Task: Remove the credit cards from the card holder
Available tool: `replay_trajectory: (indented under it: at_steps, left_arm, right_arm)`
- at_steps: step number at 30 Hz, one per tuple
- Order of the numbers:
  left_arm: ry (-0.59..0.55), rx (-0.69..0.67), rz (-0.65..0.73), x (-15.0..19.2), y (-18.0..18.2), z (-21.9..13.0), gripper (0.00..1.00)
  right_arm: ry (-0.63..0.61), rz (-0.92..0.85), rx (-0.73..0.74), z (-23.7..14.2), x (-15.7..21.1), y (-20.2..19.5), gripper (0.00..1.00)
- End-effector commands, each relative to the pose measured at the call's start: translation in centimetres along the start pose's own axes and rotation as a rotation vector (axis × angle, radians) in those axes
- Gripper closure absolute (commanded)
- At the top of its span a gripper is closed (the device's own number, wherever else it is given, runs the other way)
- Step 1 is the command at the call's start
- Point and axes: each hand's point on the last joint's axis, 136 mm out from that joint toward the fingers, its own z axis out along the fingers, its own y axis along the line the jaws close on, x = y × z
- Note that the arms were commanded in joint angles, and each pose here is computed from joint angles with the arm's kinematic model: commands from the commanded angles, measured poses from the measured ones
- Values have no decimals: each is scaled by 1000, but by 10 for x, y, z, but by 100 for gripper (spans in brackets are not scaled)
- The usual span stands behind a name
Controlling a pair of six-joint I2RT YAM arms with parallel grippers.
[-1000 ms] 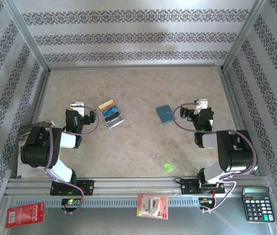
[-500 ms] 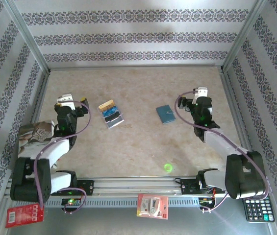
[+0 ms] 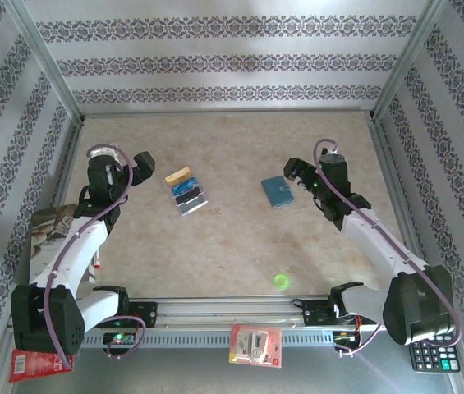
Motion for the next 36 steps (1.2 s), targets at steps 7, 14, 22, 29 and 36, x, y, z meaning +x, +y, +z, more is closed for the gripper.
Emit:
replay_trajectory:
  at_steps: [7,14,22,29,36]
  left_arm:
    - [227,12,4,42,-24,-17,0]
    - [382,-54,109,77,-51,-27,0]
    - [510,13,178,130,-108,-28,0]
    - [615,75,261,188,-151,-23,4]
    - [707,56,263,237,-150,-9,7]
  right_arm:
    - [223,42,60,26,55,20,2]
    - [310,19,19,37,78,50,2]
    - [323,17,20,34,84,50,2]
    - [305,20,81,23,77,20,2]
    - [314,27,95,17,74,-1,2]
